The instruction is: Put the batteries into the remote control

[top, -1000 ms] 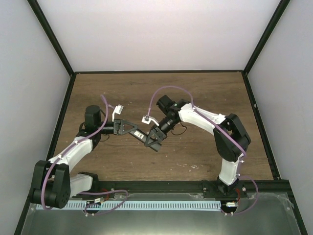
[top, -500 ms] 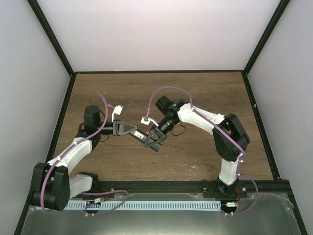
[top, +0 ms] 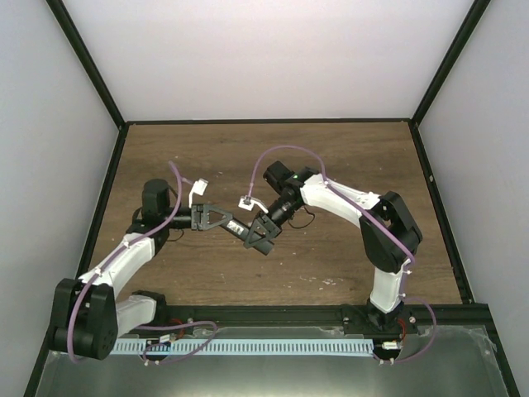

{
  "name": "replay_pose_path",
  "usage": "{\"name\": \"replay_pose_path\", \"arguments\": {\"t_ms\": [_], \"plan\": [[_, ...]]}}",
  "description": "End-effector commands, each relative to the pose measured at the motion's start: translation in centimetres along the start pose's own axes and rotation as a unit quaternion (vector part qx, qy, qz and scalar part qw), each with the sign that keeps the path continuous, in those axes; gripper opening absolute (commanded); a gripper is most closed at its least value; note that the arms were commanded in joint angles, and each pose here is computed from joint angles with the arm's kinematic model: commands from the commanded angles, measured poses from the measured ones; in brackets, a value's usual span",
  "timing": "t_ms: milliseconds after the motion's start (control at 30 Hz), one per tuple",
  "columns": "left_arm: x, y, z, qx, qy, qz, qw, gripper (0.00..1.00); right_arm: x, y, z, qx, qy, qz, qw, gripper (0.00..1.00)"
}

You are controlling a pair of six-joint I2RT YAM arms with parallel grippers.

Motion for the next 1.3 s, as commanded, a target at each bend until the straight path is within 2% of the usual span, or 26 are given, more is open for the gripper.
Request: {"name": "replay_pose_path", "arguments": {"t_ms": [0,100,200,267,400,500,667,767,900,1000,1100,1267], "plan": [[-0.8,-0.3,-0.2,-0.023,-0.018,0.027,0.999,0.47,-0.3,-0.6,0.0,0.026,0.004,-0.015,1.000,0.01],[-1.5,0.7,-0.9,-0.058,-0.046,0.025,0.997,0.48,0.7,-2.4,-0.3,0.067,0.016,0.005,0.998,0.01],[-3.1,2.8,-3.0,-0.126,-0.115,0.006,0.985,0.48,2.0,-4.8,-1.7,0.128,0.020,0.041,0.991,0.01],[-3.9,4.4,-5.2,-0.180,-0.175,-0.017,0.968,0.48,2.8,-6.3,-3.5,0.177,0.013,0.061,0.982,0.01],[-5.1,4.8,-8.7,-0.267,-0.269,0.001,0.925,0.48,3.7,-8.8,-7.7,0.290,-0.003,0.086,0.953,0.01],[-5.3,4.2,-10.1,-0.302,-0.296,0.016,0.906,0.48,4.5,-11.3,-10.9,0.392,0.001,0.115,0.913,0.01],[-5.4,3.7,-10.9,-0.329,-0.300,0.030,0.895,0.48,6.5,-14.8,-17.3,0.575,0.013,0.172,0.799,0.01],[-5.2,4.0,-11.0,-0.335,-0.299,0.025,0.893,0.47,7.4,-15.6,-20.0,0.642,0.019,0.193,0.741,0.01],[-4.8,4.5,-11.0,-0.334,-0.303,0.014,0.893,0.47,9.6,-16.7,-21.9,0.697,0.057,0.217,0.681,0.01],[-4.6,4.8,-11.0,-0.335,-0.302,0.008,0.892,0.47,11.2,-17.7,-22.0,0.710,0.084,0.231,0.660,0.01],[-4.6,4.9,-11.0,-0.338,-0.303,0.006,0.891,0.47,11.9,-18.3,-21.7,0.711,0.091,0.240,0.654,0.01],[-4.7,4.7,-11.3,-0.346,-0.306,0.012,0.887,0.47,13.3,-19.1,-21.9,0.727,0.114,0.250,0.630,0.01]]}}
Point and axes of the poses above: each gripper's point midway between its finger pads, its own z axis out along the fingers, its own y axis along the line the jaws close on, x = y × z, the point moved 1 cm from there along -z, back along the fingers, and after that the axes turned 3 degrees about -z, right-handed, at the moved point
